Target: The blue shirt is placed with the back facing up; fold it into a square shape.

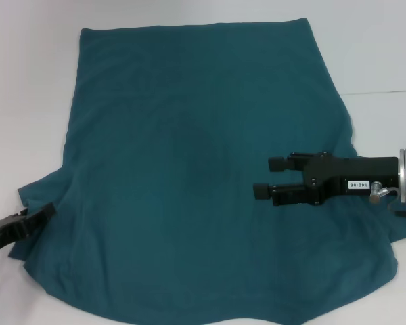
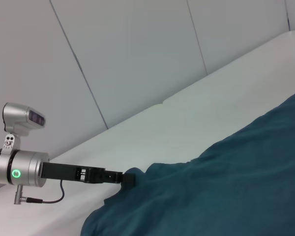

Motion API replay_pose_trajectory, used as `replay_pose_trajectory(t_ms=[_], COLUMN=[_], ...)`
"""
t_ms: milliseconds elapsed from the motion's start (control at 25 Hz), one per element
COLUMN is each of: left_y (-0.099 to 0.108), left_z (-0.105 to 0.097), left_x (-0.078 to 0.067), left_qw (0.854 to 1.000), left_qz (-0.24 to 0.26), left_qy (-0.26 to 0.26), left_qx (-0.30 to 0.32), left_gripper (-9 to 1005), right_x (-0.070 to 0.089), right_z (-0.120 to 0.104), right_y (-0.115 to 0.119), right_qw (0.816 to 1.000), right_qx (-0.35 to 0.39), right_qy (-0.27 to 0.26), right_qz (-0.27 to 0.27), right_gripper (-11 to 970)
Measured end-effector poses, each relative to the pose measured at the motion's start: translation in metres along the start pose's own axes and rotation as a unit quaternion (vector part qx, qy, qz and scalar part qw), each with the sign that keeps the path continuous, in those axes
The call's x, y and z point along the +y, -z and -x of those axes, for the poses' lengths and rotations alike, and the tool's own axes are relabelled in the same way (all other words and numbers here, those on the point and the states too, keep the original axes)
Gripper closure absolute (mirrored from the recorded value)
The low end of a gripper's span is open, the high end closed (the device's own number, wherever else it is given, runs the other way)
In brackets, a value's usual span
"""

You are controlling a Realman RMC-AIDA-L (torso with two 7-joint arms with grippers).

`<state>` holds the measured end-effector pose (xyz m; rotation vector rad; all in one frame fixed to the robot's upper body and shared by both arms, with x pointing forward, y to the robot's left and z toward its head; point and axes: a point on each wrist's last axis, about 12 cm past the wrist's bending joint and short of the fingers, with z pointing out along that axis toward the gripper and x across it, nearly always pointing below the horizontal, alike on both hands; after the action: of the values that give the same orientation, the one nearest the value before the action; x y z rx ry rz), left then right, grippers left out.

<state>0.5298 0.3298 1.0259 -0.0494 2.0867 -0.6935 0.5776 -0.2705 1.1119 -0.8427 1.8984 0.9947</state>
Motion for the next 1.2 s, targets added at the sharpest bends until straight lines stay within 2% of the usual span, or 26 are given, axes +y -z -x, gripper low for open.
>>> replay_pose_trajectory(t_ms=[200,320,760,1200], left_y=[-0.001,0.0,-0.001,-0.003], left_z=[0.002,0.002,0.01,0.039], left_x=[0.0,0.0,0.004,0.015], left_qw=[1.0,1.0,1.0,0.997], left_qz=[0.0,0.0,0.012,0.059], left_qy=[-0.001,-0.002,-0.01,-0.043], left_qx=[-0.001,-0.001,-0.007,-0.027], left_gripper=[526,764,985,993], right_x=[0.0,0.0,0.0,0.001], right_z=[0.0,0.0,0.0,-0.001], right_y=[0.001,0.001,0.001,-0.001], right_qw=[1.0,1.0,1.0,1.0], right_qx=[-0.004,-0.006,-0.006,-0.008], right_qy=[-0.002,-0.002,-0.002,-0.004], right_qz=[0.0,0.0,-0.001,0.001], right_gripper=[35,34,34,35])
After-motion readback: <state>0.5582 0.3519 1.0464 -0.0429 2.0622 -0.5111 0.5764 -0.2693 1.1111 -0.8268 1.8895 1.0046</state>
